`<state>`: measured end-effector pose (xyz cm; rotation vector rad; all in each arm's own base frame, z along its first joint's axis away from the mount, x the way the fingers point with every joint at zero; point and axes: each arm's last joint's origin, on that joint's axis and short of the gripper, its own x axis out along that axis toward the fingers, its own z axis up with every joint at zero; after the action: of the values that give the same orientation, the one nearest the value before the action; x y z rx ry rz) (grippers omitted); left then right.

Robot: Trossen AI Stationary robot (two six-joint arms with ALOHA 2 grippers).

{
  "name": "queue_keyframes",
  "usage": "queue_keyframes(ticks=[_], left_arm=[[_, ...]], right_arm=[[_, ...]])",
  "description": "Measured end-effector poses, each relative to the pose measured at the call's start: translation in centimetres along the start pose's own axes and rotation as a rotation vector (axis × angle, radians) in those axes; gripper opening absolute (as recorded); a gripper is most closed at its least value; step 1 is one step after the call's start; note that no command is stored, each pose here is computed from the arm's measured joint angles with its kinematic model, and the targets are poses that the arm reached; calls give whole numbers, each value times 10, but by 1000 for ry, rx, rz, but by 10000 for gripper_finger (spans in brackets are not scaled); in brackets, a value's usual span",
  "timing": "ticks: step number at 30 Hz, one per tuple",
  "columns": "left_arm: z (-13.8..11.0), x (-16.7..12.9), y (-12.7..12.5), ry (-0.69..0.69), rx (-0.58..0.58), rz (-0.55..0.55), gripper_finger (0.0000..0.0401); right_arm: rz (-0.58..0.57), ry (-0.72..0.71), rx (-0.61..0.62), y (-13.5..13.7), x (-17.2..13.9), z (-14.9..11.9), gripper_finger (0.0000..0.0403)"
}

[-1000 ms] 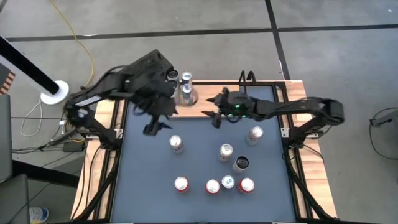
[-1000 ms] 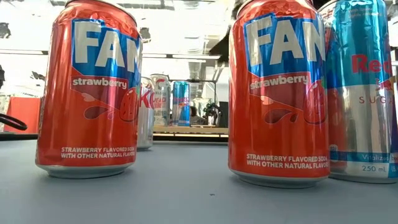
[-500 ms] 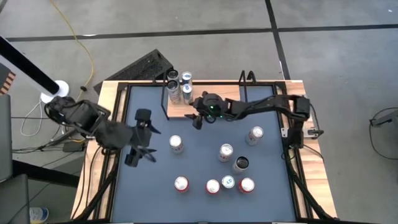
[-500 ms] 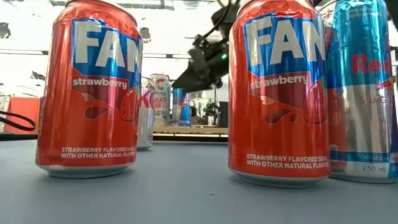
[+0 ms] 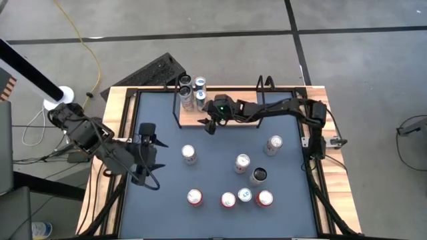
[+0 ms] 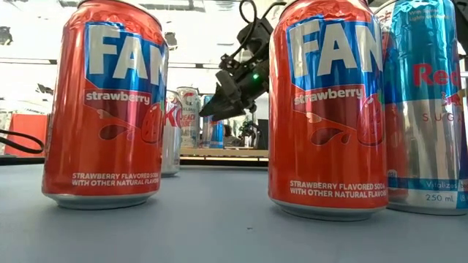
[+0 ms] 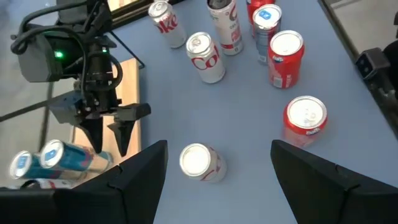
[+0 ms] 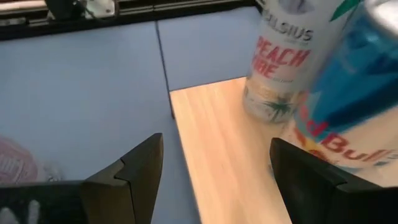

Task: Place canned beverage on shelf
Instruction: Put the left blue soda can aligned with the other blue soda can on the shelf

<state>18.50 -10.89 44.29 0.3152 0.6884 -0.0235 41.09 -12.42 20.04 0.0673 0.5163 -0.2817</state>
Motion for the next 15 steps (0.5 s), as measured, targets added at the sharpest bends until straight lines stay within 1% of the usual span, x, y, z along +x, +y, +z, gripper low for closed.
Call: queue_keyframes(ticks=[8, 15], left_arm=[[0, -2, -2, -9, 9, 25, 275], [0, -2, -2, -8, 1, 25, 275]], right_arm=[[-30, 4, 17, -20, 0, -1, 276], [-6, -27, 19, -24, -1, 2, 276]])
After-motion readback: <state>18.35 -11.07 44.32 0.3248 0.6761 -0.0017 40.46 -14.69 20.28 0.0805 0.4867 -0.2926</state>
